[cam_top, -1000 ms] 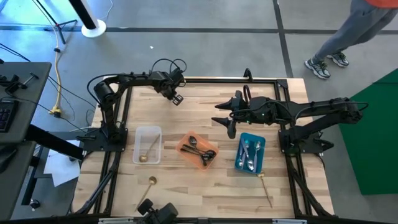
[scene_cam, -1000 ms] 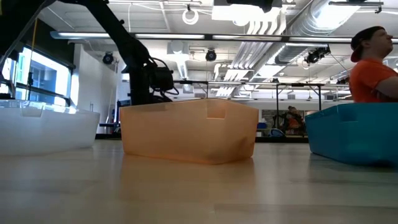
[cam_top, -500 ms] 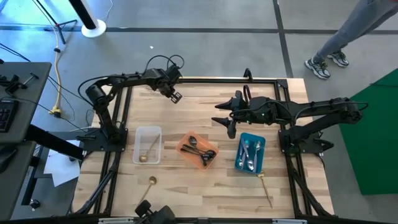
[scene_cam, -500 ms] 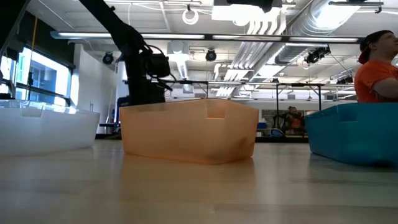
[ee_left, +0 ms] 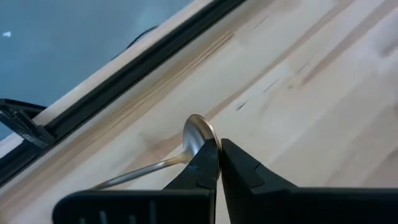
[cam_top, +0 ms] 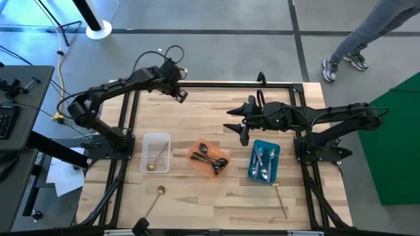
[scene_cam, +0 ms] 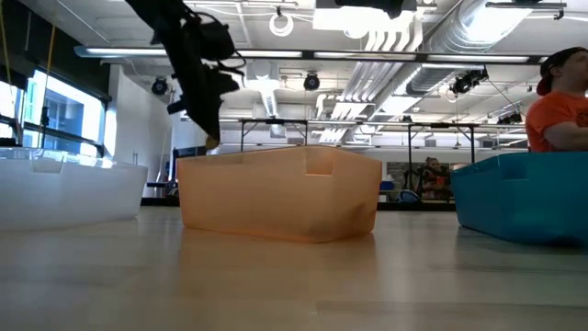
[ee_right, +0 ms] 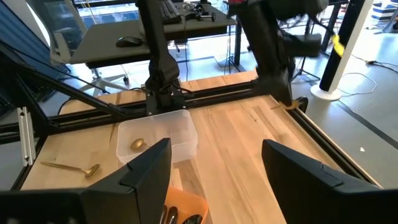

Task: Sort silverware by color (type)
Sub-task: Put the top gold spoon into the transparent bin

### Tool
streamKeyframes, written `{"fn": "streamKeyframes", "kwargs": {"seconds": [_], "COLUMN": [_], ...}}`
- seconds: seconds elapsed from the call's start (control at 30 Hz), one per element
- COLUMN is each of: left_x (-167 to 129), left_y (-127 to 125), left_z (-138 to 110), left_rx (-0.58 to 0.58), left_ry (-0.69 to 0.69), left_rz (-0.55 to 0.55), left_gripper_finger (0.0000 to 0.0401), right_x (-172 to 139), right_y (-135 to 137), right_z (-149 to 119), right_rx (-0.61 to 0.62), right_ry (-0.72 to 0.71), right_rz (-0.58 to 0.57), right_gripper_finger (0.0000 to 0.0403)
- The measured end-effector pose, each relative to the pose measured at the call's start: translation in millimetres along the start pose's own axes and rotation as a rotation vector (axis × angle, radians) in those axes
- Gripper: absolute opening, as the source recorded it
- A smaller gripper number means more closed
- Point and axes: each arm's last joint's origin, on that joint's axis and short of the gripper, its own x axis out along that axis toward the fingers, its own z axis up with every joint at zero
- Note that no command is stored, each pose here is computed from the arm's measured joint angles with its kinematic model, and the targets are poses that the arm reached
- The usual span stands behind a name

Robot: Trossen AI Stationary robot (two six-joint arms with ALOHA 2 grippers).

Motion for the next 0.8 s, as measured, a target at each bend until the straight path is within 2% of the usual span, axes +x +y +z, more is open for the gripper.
{"fn": "streamKeyframes", "kwargs": {"seconds": [0.23, 0.43, 0.63, 0.7, 0.8], "left_x": [-44.6, -93.7, -141.3, -153.6, -168.5], "left_y": [-2.7, -23.7, -52.7, -58.7, -64.2], "left_z": [-4.6, -17.5, -41.8, -55.1, -77.9], "left_rx": [-0.035, 0.032, 0.085, 0.101, 0.121], "left_ry": [-0.098, -0.212, -0.444, -0.491, -0.49], "left_rz": [-0.138, -0.36, -0.605, -0.633, -0.599], "left_gripper_finger": [0.0001, 0.0001, 0.0001, 0.0001, 0.0], "right_x": [0.0, 0.0, 0.0, 0.0, 0.0], "right_y": [0.0, 0.0, 0.0, 0.0, 0.0], "right_z": [0.0, 0.0, 0.0, 0.0, 0.0], "right_rx": [0.001, 0.003, 0.003, 0.006, 0.027], "right_ry": [0.0, 0.0, 0.0, 0.0, 0.0], "right_rz": [0.0, 0.0, 0.0, 0.0, 0.0], "right_gripper_finger": [0.0236, 0.0236, 0.0236, 0.0236, 0.0236]}}
